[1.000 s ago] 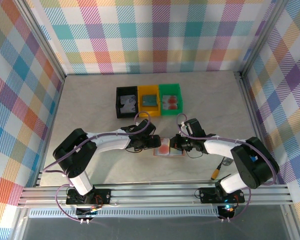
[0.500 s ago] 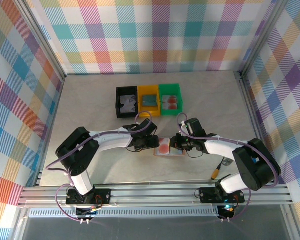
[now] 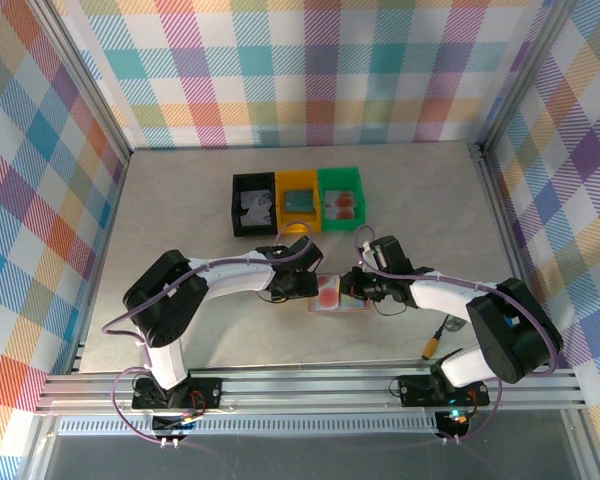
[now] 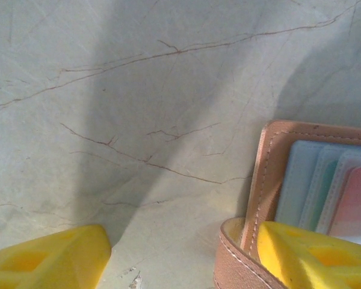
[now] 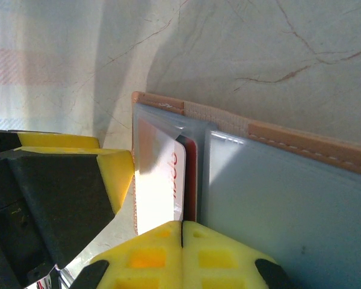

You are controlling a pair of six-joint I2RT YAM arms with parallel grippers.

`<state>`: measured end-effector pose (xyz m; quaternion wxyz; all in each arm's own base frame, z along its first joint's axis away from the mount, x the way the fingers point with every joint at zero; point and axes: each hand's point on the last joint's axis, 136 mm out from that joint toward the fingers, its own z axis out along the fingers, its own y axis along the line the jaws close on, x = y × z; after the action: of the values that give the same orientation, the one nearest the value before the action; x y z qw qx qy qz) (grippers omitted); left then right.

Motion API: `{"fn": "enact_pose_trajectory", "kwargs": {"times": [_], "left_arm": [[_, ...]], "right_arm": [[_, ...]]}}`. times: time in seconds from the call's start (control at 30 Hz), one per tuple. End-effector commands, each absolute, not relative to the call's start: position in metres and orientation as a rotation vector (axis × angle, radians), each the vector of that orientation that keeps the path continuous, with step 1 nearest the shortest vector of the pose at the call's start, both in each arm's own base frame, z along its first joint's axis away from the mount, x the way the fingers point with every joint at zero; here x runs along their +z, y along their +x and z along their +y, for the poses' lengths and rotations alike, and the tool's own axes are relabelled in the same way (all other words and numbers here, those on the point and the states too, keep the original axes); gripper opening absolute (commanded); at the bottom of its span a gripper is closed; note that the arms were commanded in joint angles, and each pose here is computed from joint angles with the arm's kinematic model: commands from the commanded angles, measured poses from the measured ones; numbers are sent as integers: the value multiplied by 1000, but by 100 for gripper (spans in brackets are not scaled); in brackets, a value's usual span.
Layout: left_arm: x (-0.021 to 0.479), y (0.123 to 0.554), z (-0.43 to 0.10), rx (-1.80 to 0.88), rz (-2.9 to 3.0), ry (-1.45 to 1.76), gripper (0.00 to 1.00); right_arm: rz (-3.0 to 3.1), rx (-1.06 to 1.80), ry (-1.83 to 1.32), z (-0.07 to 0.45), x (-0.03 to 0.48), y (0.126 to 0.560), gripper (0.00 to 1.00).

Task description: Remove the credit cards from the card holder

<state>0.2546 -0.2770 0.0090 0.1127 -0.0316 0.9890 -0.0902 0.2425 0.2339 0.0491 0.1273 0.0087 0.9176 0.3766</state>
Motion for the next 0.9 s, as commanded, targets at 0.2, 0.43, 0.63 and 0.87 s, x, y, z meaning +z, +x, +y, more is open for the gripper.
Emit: {"fn": "enact_pose_trajectory", "kwargs": {"times": [0.2,0.43,0.63,0.87], "left_arm": [[-68,166,-252,5,3310,52,68],[-75,165,-255,19,3330,54,67],[-76,164,-256,37,3325,67,66],[-75,164,-256,45,3320,74,65]], "right_arm": [[2630,1117,-32,239,59,244,0],[2637,1079,-14,233,58,243,0],[2631,1043,-1,226,62,244,0],[2648,1029,24,220,61,245,0]]}}
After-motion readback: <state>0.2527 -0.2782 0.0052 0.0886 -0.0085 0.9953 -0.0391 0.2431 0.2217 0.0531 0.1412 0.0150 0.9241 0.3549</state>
